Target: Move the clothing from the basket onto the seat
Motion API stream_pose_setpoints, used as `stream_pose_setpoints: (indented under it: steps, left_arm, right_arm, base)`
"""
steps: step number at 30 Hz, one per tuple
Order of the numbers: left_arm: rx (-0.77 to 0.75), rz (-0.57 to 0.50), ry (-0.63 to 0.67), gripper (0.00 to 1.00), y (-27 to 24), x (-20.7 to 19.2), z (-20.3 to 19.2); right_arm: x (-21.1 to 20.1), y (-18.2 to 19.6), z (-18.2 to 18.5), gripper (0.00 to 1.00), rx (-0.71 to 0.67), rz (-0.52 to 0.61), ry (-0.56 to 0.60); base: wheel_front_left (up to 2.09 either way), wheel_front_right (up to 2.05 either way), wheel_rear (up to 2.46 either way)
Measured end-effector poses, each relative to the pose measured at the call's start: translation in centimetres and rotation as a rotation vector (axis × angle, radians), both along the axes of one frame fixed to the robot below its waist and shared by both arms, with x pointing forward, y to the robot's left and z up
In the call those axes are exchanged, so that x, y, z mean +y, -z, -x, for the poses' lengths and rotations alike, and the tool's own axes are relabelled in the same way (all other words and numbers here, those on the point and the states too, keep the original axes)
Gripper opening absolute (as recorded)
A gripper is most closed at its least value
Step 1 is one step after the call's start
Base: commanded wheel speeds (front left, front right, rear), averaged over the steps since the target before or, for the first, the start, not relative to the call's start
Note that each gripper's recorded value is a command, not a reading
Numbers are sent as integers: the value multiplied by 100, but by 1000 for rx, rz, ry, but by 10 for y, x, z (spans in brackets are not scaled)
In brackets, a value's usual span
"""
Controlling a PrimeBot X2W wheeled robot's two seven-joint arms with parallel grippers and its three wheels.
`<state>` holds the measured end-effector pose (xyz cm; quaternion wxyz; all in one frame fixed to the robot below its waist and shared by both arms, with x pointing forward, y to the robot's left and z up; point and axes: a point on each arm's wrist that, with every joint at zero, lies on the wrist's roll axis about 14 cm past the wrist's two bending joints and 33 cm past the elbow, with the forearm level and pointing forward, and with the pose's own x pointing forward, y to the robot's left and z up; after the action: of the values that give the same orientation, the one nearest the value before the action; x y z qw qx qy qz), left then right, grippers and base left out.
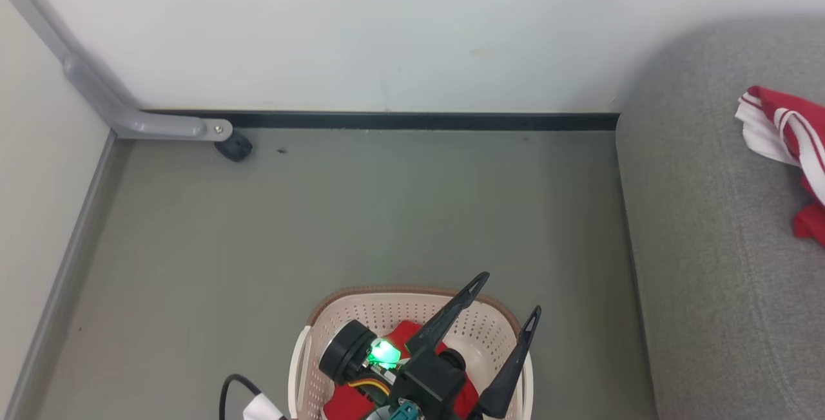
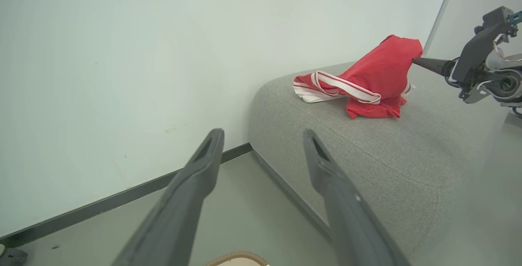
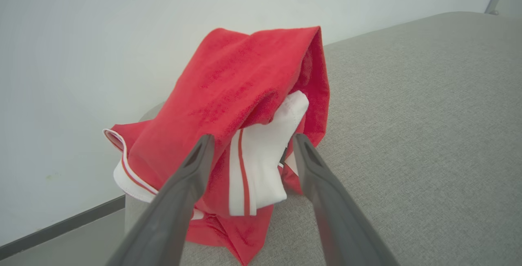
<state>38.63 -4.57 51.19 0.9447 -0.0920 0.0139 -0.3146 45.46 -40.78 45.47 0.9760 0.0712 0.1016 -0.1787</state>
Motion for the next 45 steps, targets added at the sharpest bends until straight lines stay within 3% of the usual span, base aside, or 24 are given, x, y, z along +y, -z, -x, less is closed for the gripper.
stream_pose_setpoints:
  steps: [8,19,31,45]
  left_arm:
    - [-12,3,-39,100,-8,9,10]
    - [24,13,-234,100,-3,64,19]
    - [12,1,-451,100,-2,135,34]
    - [6,-39,-542,100,2,164,50]
  right_arm:
    - [17,-35,7,100,-96,46,-59]
    - [102,-74,16,100,-263,50,-248]
    - [185,-73,52,100,-311,6,-422]
    - [208,-60,82,100,-281,28,-478]
  base:
    - [0,0,0]
    - [0,0,0]
    - [0,0,0]
    - [0,0,0]
